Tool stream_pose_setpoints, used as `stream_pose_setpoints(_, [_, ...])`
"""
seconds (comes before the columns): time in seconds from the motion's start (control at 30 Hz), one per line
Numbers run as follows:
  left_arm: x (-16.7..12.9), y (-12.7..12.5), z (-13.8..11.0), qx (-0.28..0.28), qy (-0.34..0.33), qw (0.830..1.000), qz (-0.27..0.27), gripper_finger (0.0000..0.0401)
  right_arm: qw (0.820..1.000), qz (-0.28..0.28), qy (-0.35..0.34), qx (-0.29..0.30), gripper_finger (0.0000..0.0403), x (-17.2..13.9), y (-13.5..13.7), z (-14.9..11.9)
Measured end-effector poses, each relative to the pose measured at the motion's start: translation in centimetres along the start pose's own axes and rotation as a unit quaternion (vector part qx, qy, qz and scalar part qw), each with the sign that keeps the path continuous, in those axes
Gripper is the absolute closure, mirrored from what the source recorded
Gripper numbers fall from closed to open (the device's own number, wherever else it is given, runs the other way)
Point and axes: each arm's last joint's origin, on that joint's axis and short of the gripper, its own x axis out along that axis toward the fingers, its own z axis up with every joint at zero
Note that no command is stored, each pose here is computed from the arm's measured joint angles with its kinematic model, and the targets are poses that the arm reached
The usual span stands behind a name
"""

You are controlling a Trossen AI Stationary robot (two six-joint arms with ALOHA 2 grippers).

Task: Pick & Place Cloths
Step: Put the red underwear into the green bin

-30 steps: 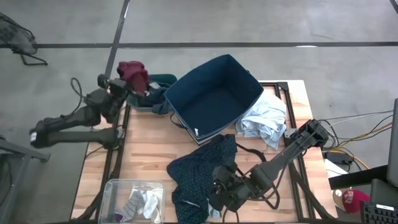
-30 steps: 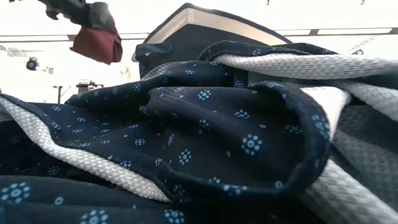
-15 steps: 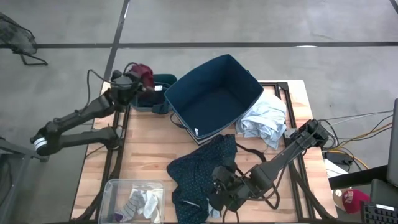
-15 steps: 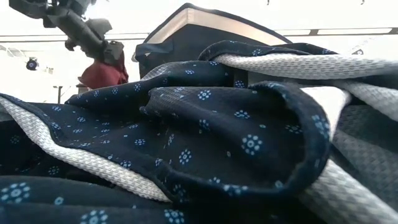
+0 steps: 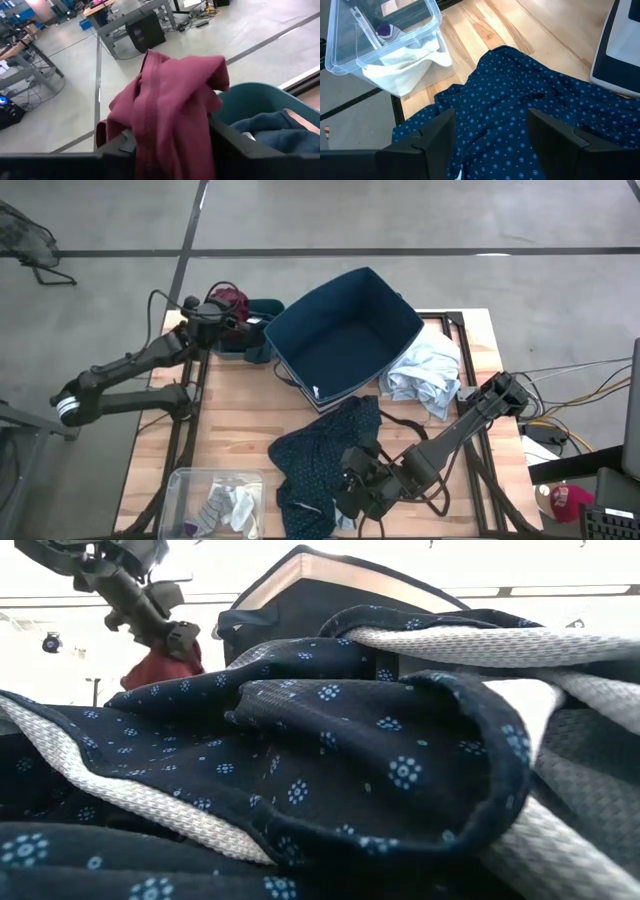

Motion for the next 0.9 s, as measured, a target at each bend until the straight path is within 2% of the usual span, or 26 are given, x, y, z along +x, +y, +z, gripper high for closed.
stream_pose_setpoints(0.13, [-0.4,0.3,0.0,-0.015,-0.002,1.0,-0.01,0.0205,1.0,0.0,0.0,-0.001,0.0176,0.0,0.0,-0.1])
stream_pose_setpoints(0.23, [-0.8,0.4,-0.1,-0.021,-0.002,0.999,-0.048,0.0191,1.0,0.0,0.0,0.0,0.0179,0.1,0.0,-0.1])
stream_pose_setpoints(0.37, [-1.6,0.6,-0.1,-0.059,-0.006,0.992,-0.109,0.0186,1.0,0.0,-0.001,-0.006,0.0176,0.1,0.0,-0.1])
stream_pose_setpoints(0.63, [-2.6,1.4,0.2,-0.089,-0.033,0.989,-0.117,0.0185,1.0,-0.005,-0.011,-0.008,0.0154,0.1,0.0,0.0])
stream_pose_setpoints(0.73, [-2.8,1.4,0.2,-0.086,-0.033,0.985,-0.143,0.0185,1.0,-0.007,-0.011,-0.009,0.0146,0.1,-0.1,-0.1])
stream_pose_setpoints(0.83, [-2.8,1.4,0.0,-0.066,-0.005,0.987,-0.146,0.0185,1.0,-0.007,-0.011,-0.009,0.0138,0.2,-0.1,-0.1])
stream_pose_setpoints(0.9, [-2.5,1.5,-0.1,-0.065,0.039,0.99,-0.115,0.0185,1.0,-0.009,-0.011,-0.01,0.0134,0.2,-0.2,-0.2])
